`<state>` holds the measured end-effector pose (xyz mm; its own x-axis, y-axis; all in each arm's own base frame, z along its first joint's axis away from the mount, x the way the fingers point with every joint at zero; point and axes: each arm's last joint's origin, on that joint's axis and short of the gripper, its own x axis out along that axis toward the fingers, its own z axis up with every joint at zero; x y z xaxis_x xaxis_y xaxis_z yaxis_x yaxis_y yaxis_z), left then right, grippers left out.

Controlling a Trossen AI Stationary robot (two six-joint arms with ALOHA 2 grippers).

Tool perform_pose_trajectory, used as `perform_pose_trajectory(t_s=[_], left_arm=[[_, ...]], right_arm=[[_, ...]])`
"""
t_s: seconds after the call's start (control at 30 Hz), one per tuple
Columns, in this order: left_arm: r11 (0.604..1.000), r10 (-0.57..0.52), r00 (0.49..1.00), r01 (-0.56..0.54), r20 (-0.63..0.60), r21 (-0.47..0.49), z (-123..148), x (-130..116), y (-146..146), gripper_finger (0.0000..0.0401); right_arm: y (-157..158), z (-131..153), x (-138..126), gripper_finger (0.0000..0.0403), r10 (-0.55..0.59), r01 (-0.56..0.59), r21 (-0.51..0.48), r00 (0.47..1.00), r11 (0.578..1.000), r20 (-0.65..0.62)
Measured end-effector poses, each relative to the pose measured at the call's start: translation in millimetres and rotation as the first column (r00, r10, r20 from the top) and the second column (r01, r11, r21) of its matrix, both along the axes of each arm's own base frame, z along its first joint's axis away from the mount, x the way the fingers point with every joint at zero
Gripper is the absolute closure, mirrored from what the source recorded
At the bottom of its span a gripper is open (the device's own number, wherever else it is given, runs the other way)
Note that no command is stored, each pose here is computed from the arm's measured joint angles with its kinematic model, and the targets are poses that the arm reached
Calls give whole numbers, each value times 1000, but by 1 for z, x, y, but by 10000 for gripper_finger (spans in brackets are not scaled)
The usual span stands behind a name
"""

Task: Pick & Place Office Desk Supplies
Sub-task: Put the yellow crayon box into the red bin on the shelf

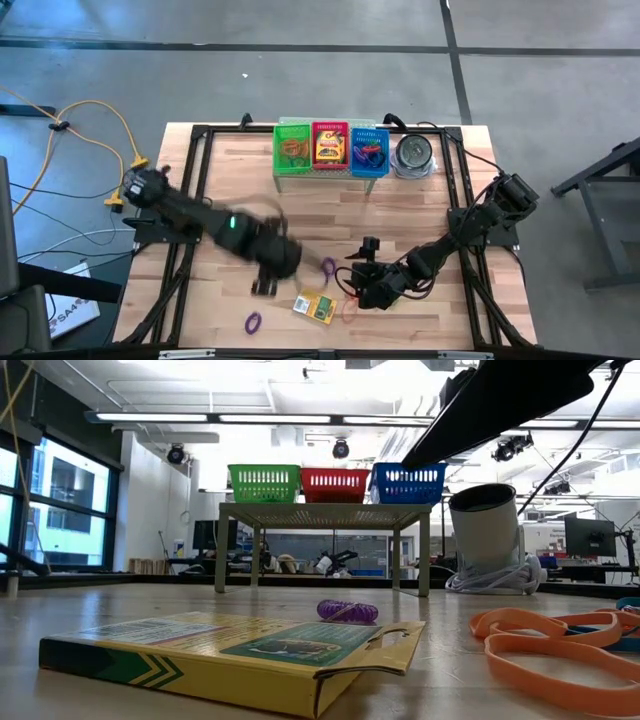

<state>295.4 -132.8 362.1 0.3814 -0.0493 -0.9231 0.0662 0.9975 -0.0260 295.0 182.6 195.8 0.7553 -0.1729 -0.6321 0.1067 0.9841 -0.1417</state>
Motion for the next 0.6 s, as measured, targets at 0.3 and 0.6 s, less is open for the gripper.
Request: perform_pose_trajectory(t_s=[0.3,0.6], left_arm=[[968,-197,980,201,-42,149,-45,1,-77,222],[972,-184,968,205,-172,111,-93,29,-85,184]], right_arm=[[0,1,1,129,-3,3,5,1000,1000,9],[-3,1,4,129,-10,10,13,1000,1000,17]])
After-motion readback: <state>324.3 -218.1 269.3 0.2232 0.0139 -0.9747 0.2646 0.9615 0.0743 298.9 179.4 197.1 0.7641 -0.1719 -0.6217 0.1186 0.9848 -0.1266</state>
